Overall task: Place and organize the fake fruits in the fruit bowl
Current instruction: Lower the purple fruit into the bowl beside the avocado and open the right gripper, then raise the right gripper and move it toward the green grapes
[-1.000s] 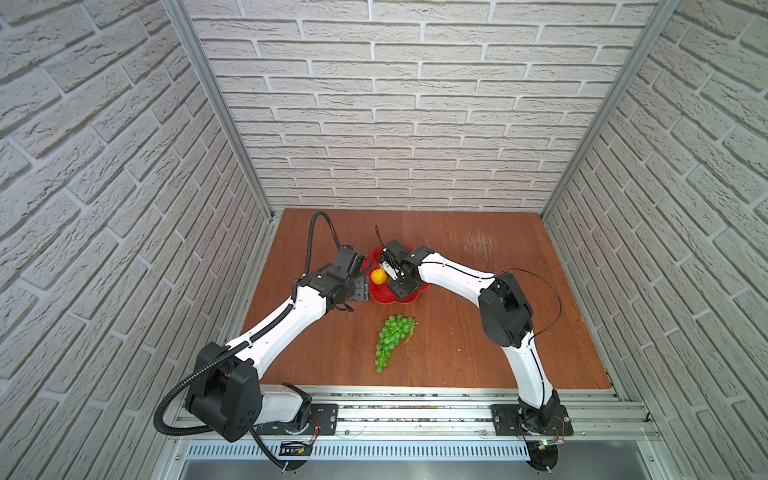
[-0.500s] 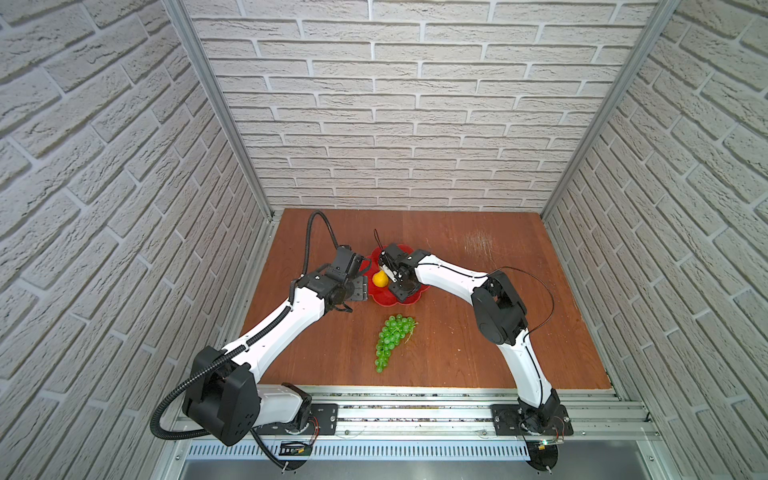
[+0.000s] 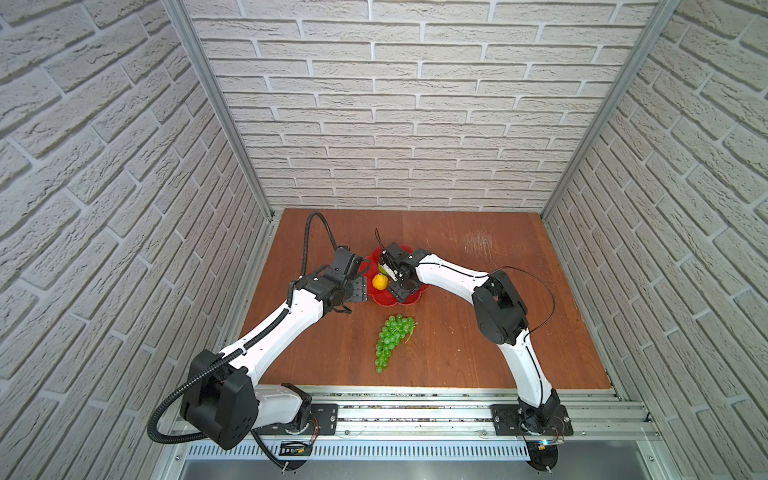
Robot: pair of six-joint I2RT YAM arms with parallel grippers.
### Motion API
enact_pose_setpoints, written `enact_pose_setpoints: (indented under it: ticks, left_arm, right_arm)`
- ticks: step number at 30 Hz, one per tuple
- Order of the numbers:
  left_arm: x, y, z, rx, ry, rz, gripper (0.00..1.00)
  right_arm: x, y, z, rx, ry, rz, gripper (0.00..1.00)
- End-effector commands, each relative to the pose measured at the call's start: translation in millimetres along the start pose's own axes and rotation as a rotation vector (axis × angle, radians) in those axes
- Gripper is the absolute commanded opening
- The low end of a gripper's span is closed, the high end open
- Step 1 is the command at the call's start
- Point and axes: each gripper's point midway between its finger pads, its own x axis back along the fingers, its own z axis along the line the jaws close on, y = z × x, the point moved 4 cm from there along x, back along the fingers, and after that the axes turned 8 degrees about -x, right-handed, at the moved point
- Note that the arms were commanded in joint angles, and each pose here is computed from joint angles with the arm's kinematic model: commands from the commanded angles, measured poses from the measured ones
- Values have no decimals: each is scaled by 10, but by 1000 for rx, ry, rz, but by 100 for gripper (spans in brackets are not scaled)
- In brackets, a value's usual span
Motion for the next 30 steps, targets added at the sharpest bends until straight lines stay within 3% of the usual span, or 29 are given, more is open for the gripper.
enact_pose_setpoints:
  ticks: [1, 17, 24, 30]
  left_arm:
    - [14, 6, 41, 11, 12, -12, 79]
    - [-105, 75, -88, 14, -42, -1, 78]
    - [-202, 40, -144, 31, -67, 13, 78]
    - [-221, 15, -146, 19, -63, 19, 78]
  right_arm:
    - [462, 199, -93, -27, 6, -118, 75]
    - [1052, 82, -127, -51, 59, -191, 73]
    - [1469, -335, -75, -129, 230, -248, 67]
    - [1512, -940, 98, -192, 440, -197, 65]
